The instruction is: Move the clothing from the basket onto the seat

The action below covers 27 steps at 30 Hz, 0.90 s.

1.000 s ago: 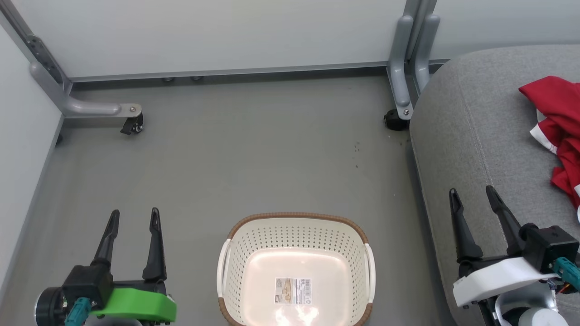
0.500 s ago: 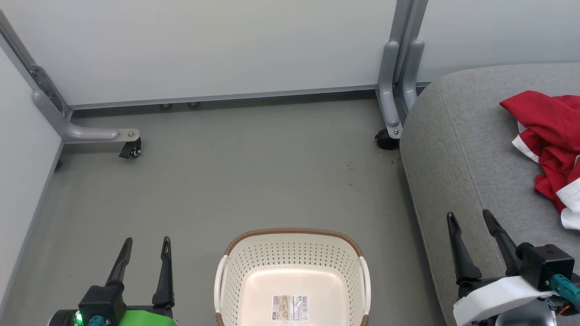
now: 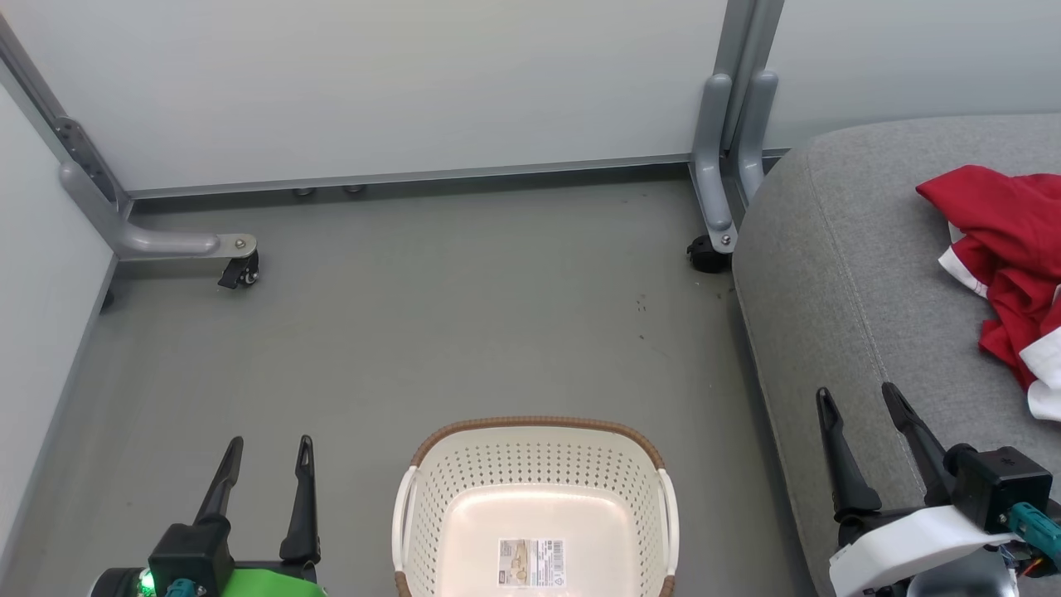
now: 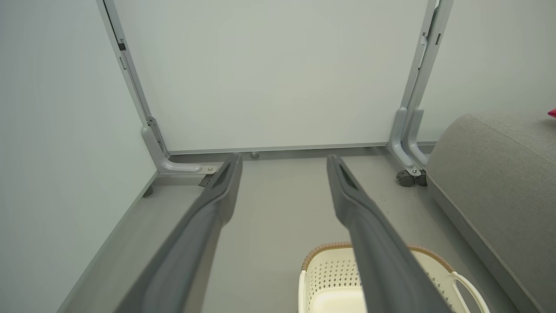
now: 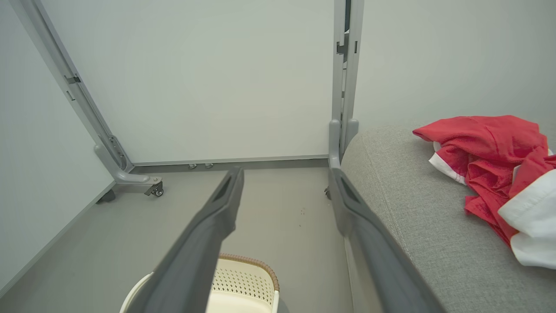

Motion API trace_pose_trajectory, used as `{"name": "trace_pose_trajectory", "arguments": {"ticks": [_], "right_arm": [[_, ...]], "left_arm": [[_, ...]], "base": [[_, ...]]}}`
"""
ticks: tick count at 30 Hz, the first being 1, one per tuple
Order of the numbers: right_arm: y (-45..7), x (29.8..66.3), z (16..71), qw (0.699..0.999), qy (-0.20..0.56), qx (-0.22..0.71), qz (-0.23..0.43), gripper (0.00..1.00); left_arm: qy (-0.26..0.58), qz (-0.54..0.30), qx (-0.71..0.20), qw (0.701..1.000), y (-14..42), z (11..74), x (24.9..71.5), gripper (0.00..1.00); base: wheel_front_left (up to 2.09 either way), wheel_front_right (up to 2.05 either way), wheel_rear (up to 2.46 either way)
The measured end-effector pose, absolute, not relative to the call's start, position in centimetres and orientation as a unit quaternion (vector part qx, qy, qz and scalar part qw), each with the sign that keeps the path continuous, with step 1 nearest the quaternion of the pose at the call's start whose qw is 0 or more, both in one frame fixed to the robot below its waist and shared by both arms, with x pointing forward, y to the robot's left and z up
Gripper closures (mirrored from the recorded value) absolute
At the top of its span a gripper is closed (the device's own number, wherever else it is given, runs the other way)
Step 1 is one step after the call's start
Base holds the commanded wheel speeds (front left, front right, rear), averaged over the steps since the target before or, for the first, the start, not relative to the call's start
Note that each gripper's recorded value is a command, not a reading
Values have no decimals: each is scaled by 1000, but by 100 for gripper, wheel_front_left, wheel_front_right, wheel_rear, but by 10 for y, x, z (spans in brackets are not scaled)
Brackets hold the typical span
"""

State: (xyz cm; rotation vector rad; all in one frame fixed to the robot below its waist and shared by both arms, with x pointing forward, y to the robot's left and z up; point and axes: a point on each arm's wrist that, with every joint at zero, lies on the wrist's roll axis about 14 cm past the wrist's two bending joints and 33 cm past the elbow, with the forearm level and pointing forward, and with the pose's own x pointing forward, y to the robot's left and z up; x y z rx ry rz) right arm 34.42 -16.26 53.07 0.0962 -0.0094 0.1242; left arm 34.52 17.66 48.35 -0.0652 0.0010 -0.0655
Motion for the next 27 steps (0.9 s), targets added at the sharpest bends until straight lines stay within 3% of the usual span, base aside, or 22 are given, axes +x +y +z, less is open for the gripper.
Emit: {"name": "trace_pose_trajectory", "arguments": {"ticks": [8, 9, 27], "right_arm": [[-162, 344, 532, 997, -7, 48, 63, 0], [-162, 344, 531, 997, -4, 48, 63, 100], [-164, 348, 514, 977, 19, 204, 57, 100]], "left_arm": [[1, -29, -28, 999, 180, 483, 344, 0], [4, -29, -28, 999, 180, 481, 344, 100], [51, 14, -180, 982, 190, 464, 345, 100]], "base": [[0, 0, 0], [0, 0, 0], [0, 0, 0]]}}
